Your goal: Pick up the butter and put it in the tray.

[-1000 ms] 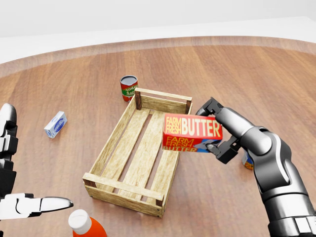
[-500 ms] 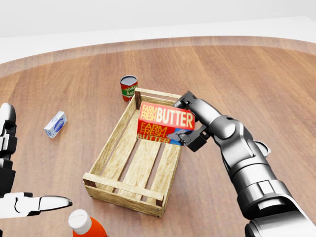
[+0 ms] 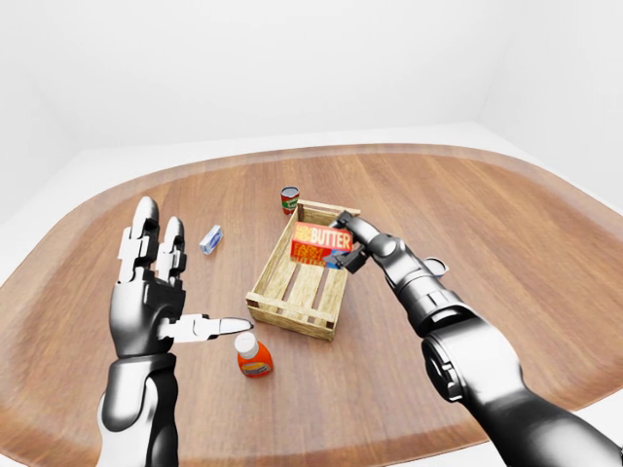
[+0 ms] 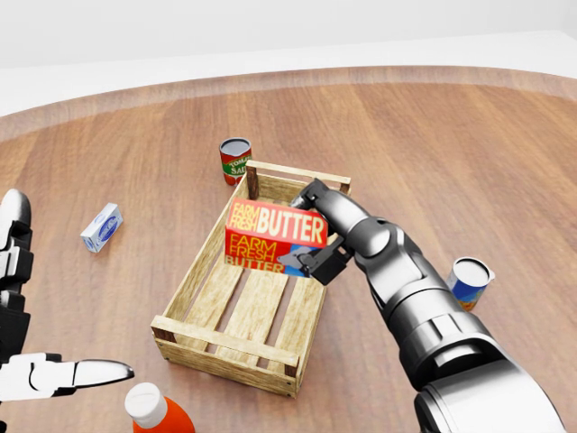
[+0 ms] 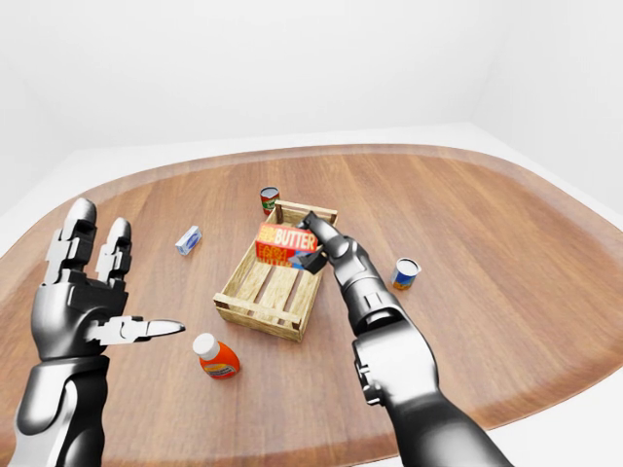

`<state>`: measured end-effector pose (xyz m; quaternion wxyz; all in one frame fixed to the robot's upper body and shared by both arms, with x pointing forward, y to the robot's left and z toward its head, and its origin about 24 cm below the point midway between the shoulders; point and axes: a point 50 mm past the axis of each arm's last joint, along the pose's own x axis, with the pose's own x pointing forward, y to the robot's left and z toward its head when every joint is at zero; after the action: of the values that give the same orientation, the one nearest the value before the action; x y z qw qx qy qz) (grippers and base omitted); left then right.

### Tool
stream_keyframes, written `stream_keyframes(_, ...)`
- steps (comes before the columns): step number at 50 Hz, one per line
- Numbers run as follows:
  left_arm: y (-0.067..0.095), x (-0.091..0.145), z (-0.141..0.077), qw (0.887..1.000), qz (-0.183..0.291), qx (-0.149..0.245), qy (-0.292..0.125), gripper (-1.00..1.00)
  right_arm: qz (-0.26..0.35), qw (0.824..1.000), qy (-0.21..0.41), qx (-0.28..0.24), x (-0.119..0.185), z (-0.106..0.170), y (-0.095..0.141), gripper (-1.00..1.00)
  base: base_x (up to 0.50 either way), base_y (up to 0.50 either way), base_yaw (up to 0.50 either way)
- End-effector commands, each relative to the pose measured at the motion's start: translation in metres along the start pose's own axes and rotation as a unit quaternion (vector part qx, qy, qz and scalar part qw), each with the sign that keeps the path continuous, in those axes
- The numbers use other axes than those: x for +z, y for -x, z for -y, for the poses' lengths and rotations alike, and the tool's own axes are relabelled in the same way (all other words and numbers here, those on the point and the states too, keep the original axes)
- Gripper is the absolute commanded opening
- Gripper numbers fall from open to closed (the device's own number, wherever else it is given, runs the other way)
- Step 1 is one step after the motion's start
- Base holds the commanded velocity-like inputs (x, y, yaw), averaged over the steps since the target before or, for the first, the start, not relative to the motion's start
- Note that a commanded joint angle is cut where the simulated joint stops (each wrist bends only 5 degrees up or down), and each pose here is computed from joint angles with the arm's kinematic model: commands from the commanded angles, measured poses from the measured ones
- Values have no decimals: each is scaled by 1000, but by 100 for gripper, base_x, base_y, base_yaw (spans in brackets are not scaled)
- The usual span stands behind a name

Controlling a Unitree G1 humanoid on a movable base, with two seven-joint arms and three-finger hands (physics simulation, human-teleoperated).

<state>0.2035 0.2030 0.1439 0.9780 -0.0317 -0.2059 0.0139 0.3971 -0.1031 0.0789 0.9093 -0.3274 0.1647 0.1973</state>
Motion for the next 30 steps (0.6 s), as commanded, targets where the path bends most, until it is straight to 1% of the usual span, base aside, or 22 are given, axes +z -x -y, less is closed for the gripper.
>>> stream_keyframes(1,-1,-3,0,1000,-5,0,-2,100,13,999,-34,-11,12,-3,-2,-100,0,0,0)
stream_keyframes(17,-1,-1,-2,1000,0,1,-2,100,-9,998,-53,-12,-1,-17,-4,-100,0,0,0)
stream_keyframes(27,-3,1,-3,1000,4,4,-1,100,-13,998,-54,-9,0,-24,-5,-100,0,0,0)
stream_keyframes(30,-3,-2,-2,1000,-2,3,-1,100,-16,998,-52,-9,-2,-27,-5,-100,0,0,0)
